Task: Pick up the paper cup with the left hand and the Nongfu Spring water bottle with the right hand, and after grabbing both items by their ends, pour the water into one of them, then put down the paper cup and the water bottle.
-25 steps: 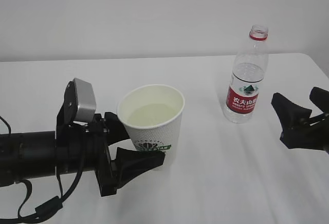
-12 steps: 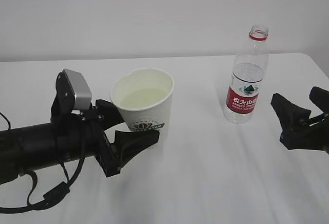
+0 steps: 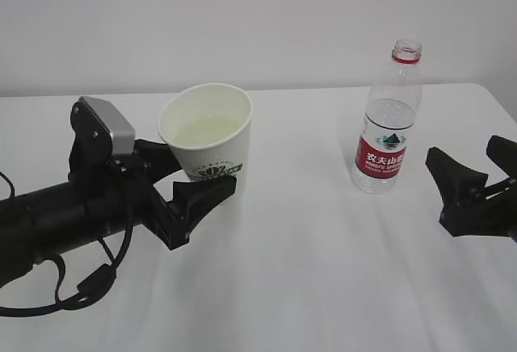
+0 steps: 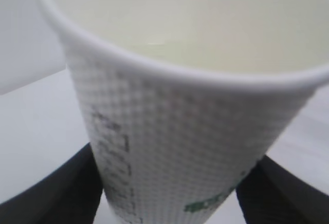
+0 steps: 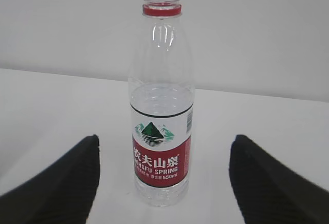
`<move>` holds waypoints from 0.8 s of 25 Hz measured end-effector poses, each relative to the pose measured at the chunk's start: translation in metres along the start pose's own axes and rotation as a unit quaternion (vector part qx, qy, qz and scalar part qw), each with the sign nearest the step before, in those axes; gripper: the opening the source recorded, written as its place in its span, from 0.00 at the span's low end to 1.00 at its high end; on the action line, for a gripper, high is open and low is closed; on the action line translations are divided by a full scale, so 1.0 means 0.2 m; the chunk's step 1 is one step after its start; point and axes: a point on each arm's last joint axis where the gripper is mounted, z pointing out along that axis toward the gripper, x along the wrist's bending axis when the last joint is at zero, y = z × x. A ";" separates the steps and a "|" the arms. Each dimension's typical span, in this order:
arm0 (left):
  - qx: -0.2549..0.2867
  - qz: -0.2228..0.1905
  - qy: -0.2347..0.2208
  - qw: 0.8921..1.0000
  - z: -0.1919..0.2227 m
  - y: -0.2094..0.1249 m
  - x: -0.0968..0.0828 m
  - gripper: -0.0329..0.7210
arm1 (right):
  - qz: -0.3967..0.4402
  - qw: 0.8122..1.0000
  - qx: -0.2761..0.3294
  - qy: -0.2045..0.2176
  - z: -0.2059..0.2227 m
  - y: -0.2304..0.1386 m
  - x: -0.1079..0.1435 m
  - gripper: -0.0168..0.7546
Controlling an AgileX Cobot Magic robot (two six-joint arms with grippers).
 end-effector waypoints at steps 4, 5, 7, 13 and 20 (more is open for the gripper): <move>-0.006 0.001 0.026 1.000 0.00 0.00 0.02 0.77 | -0.001 1.000 0.000 0.000 0.00 0.00 0.00 0.79; -0.007 0.001 0.033 0.999 0.00 0.01 0.03 0.77 | -0.001 1.000 0.000 0.000 0.00 0.00 0.00 0.79; -0.009 0.003 0.047 0.999 0.00 0.01 0.04 0.77 | -0.001 1.000 0.000 0.000 0.00 0.00 0.00 0.79; -0.015 0.008 0.089 0.996 -0.01 0.01 0.08 0.77 | -0.001 1.000 0.000 0.000 0.00 0.00 0.00 0.79; -0.021 -0.002 0.133 0.991 -0.02 0.02 0.12 0.77 | -0.001 1.000 0.000 0.000 0.00 0.00 0.00 0.79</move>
